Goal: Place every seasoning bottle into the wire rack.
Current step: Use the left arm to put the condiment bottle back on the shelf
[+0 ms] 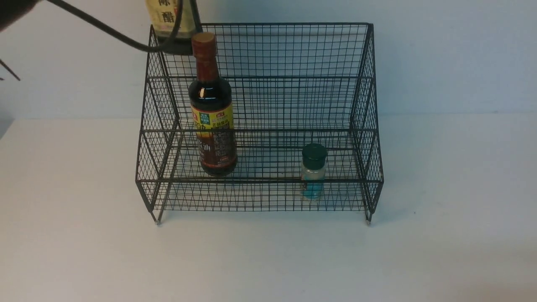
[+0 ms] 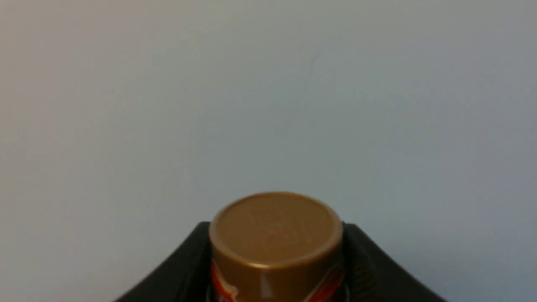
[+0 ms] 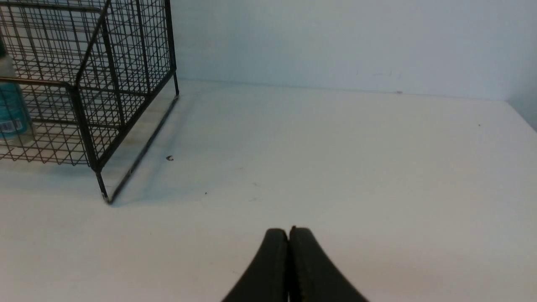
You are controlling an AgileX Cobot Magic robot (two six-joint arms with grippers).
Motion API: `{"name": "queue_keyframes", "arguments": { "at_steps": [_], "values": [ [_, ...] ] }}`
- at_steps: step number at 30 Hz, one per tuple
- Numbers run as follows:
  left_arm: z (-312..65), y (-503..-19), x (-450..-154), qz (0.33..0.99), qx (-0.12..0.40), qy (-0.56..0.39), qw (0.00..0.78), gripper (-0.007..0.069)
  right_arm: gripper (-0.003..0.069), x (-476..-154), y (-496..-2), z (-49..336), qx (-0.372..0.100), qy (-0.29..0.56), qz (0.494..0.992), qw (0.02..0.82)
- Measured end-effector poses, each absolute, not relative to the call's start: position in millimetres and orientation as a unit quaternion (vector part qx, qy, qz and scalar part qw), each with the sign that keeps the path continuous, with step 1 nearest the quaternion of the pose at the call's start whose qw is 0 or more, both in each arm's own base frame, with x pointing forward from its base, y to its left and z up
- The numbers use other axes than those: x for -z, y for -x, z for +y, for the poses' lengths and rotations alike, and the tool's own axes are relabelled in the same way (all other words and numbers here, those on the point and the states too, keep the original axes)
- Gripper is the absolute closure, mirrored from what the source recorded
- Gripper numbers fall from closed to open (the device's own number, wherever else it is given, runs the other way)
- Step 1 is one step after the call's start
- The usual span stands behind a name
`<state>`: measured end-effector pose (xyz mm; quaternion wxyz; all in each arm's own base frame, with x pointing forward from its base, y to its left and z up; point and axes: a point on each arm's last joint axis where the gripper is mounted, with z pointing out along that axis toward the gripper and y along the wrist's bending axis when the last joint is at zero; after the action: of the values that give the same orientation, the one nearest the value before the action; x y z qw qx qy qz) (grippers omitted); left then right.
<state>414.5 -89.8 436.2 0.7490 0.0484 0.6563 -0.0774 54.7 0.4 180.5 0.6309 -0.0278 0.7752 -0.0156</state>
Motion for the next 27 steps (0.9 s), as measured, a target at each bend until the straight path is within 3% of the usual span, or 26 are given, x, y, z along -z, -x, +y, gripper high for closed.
{"name": "queue_keyframes", "arguments": {
  "at_steps": [9,27],
  "values": [
    [-99.3,-434.0,-395.0,0.724,0.086,-0.077,0.680,0.0304,0.0670,-180.5,-54.7,0.4,0.016,0.028,0.775,0.631],
    [-110.6,-440.8,-349.0,0.815,0.109,-0.124,0.555,0.0305,0.0670,-180.5,-54.7,0.4,0.016,0.028,0.775,0.631]
  ]
}}
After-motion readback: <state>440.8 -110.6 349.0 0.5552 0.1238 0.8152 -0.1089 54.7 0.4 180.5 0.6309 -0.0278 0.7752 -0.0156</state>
